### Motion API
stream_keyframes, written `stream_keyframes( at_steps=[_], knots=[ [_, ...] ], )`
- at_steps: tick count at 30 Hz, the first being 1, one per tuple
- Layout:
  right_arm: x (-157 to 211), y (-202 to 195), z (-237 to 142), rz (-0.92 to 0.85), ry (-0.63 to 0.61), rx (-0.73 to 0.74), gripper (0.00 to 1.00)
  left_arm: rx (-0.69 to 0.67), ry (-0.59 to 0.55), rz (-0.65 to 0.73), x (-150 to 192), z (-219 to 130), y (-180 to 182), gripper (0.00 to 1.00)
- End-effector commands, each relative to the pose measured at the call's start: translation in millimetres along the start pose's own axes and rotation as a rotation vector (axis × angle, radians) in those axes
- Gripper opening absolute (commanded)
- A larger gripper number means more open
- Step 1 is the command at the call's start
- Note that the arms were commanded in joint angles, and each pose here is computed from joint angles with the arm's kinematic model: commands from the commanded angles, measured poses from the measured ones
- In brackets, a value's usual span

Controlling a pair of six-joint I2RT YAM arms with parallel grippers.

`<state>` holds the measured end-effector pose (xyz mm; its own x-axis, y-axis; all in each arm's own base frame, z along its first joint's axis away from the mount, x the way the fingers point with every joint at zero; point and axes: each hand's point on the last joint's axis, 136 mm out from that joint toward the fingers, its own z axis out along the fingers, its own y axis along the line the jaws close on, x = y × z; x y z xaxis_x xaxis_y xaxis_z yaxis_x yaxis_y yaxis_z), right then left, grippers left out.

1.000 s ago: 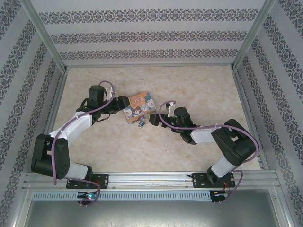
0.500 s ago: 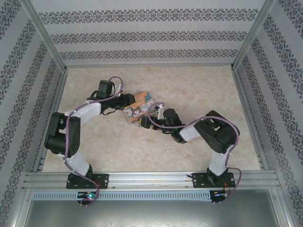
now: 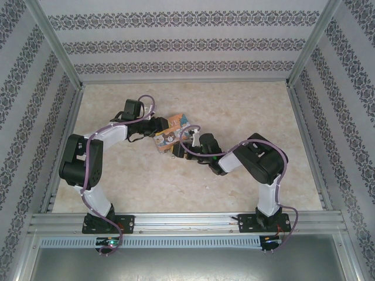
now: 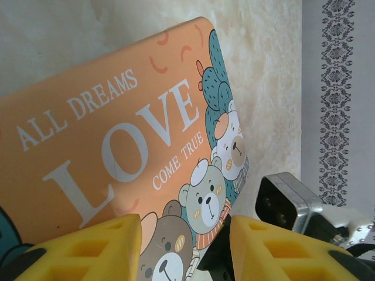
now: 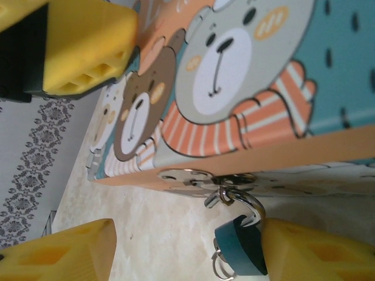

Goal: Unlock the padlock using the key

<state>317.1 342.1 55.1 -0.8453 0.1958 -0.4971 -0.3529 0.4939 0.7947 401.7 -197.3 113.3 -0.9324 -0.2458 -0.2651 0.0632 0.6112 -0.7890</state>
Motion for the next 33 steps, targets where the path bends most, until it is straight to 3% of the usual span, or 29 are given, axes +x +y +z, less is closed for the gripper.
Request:
stream_keyframes(
  at_steps=[1, 9, 20, 33],
  knots=[
    [-7, 12, 3, -0.007, -0.007, -0.072, 0.63, -0.033, 0.069, -0.035, 21, 10, 16, 0.43],
    [0, 7, -2, 0.000, 0.005, -0.087, 0.55, -0.027, 0.065, -0.052, 23, 11, 18, 0.43],
    [-8, -8, 0, -0.011, -0.026, -0.047, 0.57, -0.029, 0.062, -0.056, 25, 11, 17, 0.42],
    [-3, -5, -2, -0.026, -0.006, -0.074, 0.35, -0.036, 0.063, -0.059, 28, 12, 19, 0.43]
  ],
)
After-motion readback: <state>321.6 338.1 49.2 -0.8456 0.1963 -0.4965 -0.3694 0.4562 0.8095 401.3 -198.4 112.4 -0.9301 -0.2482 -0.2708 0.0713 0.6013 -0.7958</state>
